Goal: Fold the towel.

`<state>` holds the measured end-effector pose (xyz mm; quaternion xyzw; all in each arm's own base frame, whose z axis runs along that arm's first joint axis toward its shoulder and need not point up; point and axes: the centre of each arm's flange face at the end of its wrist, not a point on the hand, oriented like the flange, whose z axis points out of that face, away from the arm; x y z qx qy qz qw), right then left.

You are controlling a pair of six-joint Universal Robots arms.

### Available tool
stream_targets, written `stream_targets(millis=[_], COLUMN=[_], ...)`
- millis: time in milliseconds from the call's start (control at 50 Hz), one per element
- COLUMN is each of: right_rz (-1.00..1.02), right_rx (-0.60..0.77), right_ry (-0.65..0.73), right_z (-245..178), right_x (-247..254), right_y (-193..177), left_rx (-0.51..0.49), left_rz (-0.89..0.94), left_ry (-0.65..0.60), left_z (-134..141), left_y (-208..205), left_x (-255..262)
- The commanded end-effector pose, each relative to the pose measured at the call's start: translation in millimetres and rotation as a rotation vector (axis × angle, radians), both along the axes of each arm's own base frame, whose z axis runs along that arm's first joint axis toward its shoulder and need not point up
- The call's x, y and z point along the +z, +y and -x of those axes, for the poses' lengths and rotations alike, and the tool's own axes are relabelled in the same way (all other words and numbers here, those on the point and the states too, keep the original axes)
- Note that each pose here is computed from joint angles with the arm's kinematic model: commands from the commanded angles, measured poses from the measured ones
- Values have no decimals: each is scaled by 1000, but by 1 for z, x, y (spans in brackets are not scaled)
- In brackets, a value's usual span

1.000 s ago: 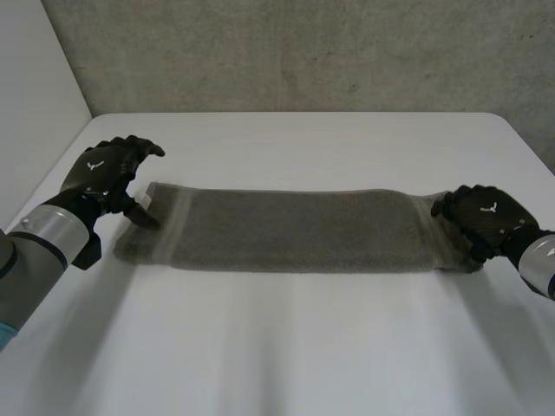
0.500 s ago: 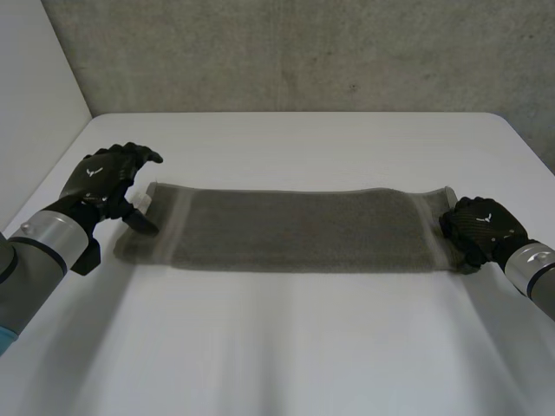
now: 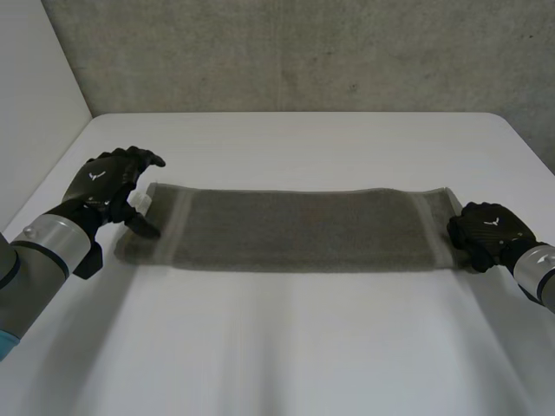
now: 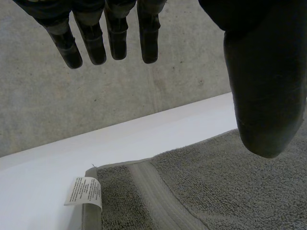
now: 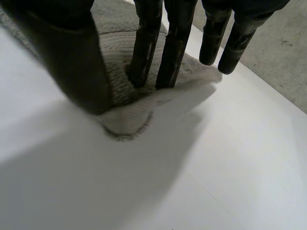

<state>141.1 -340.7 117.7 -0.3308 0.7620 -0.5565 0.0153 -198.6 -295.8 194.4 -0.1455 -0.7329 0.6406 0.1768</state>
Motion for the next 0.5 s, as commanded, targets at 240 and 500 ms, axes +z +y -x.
stream_targets(millis=[240, 500], right_rz=[3, 224], right_rx=[-47, -193], right_ry=[5, 170], right_z=[17, 91], right_x=[3, 59], right_y=[-8, -46], left_rx=[5, 10], left_rz=[8, 9], left_ry=[0, 2], left_z=[-2, -3], left_y=[-1, -1], left_x=[1, 2])
